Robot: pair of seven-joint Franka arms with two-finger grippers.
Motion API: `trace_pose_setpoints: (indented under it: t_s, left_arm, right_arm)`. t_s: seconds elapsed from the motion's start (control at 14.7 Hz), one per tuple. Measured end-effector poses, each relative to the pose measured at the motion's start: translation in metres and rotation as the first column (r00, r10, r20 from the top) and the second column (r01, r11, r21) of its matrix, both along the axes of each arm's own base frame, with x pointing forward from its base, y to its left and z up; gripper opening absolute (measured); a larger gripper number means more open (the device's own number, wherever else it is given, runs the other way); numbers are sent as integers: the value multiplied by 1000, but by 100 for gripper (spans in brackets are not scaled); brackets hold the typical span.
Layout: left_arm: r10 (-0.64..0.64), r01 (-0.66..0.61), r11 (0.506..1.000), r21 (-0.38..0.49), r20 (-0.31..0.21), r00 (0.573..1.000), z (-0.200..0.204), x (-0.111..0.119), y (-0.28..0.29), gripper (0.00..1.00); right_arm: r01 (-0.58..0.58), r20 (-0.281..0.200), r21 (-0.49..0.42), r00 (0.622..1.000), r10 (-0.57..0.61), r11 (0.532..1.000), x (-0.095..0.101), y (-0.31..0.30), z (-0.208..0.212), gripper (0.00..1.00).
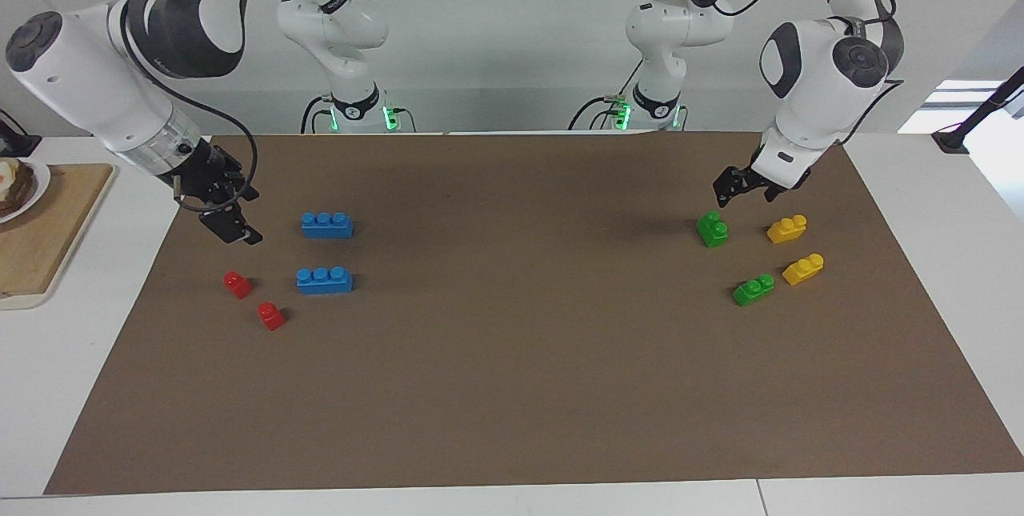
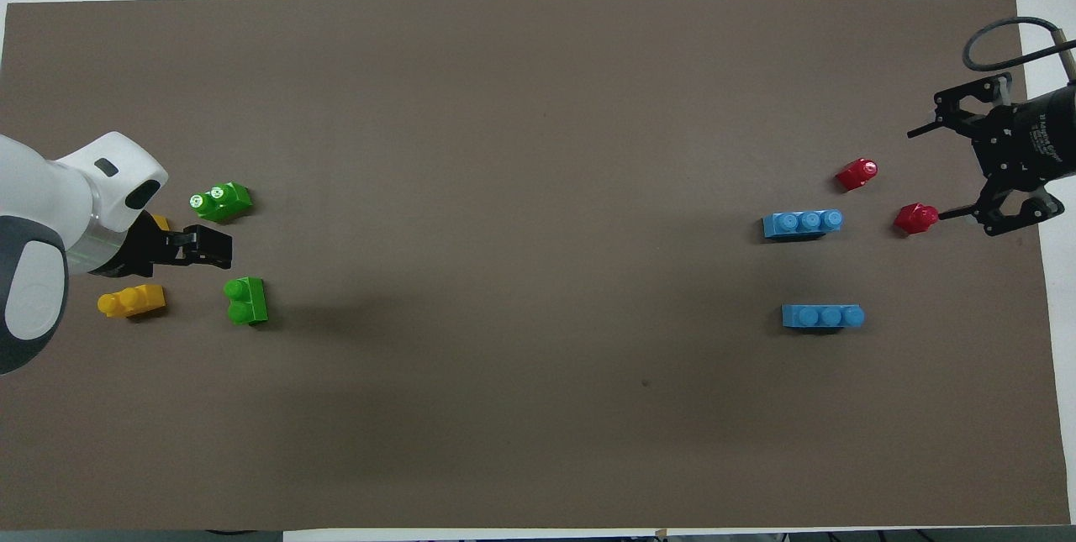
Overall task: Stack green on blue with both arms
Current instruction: 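Reach the left gripper to the green brick while the right gripper reaches the blue brick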
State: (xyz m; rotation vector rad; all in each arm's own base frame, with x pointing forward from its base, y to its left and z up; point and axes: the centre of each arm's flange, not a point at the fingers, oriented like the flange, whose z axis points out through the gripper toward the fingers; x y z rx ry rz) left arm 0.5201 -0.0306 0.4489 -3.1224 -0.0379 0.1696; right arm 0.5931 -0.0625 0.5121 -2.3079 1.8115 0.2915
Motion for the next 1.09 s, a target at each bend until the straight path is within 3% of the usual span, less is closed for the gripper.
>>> trace_pose_setpoints:
  t_s: [0.41, 1.09]
  left_arm:
    - [0, 0, 1000, 0, 2, 1000, -41, -12, 1, 100]
    - [11, -11, 1000, -3, 25, 1000, -92, -29, 9, 100]
  right_arm:
    - [97, -46, 4, 994, -97, 995, -5, -10, -64, 100]
    - [137, -26, -7, 990, -137, 991, -13, -10, -121, 100]
